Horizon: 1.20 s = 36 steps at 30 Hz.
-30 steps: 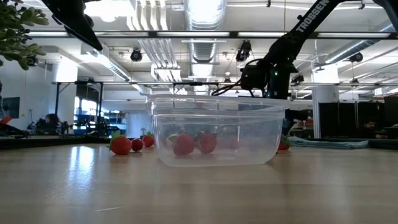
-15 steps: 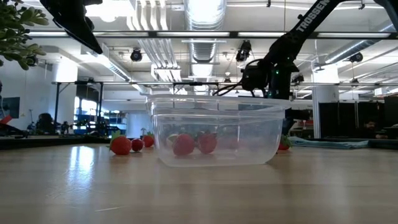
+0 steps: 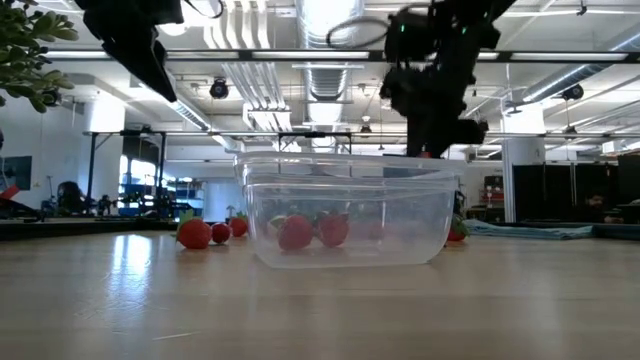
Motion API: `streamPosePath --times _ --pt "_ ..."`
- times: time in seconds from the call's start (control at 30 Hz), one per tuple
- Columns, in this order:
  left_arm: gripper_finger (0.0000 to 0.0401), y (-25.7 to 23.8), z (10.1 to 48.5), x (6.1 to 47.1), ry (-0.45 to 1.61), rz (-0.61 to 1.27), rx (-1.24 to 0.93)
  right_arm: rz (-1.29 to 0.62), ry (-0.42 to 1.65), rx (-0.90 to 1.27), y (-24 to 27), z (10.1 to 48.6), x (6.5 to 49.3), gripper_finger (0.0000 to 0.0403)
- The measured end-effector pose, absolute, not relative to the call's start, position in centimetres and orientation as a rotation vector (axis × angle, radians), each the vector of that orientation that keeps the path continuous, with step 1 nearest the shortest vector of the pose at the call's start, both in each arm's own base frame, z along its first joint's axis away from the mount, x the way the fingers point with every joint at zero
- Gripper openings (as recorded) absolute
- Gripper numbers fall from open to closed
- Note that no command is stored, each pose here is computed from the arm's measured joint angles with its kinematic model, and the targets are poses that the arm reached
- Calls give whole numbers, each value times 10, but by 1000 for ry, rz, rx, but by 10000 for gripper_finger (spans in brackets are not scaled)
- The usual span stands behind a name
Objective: Pick and placing Produce into tupperware
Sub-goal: Put the peach into the transparent bin, then put the strawberry into the transparent bin
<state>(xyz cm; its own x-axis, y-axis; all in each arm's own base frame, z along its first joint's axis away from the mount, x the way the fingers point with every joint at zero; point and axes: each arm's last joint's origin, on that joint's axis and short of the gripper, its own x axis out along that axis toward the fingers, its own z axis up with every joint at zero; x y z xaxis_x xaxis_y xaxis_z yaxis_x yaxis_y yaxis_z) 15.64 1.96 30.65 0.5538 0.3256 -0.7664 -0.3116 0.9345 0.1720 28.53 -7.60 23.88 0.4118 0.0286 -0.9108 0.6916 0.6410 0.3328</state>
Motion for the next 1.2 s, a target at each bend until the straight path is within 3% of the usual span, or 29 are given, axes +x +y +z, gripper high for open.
streamPosePath --times 0.33,0.7,0.83,1.0,1.2 --pt "242 19 308 164 855 365 -38 -203 1110 640 5 228 319 133" --pt "242 19 311 166 788 393 -171 -11 1105 443 51 222 355 133" --pt "242 18 310 168 806 359 -185 -2 1089 274 69 219 362 165" --pt "242 18 301 172 863 313 -83 -144 1000 97 81 229 368 227" --pt "242 16 289 183 930 215 -76 -308 918 142 68 252 374 282"
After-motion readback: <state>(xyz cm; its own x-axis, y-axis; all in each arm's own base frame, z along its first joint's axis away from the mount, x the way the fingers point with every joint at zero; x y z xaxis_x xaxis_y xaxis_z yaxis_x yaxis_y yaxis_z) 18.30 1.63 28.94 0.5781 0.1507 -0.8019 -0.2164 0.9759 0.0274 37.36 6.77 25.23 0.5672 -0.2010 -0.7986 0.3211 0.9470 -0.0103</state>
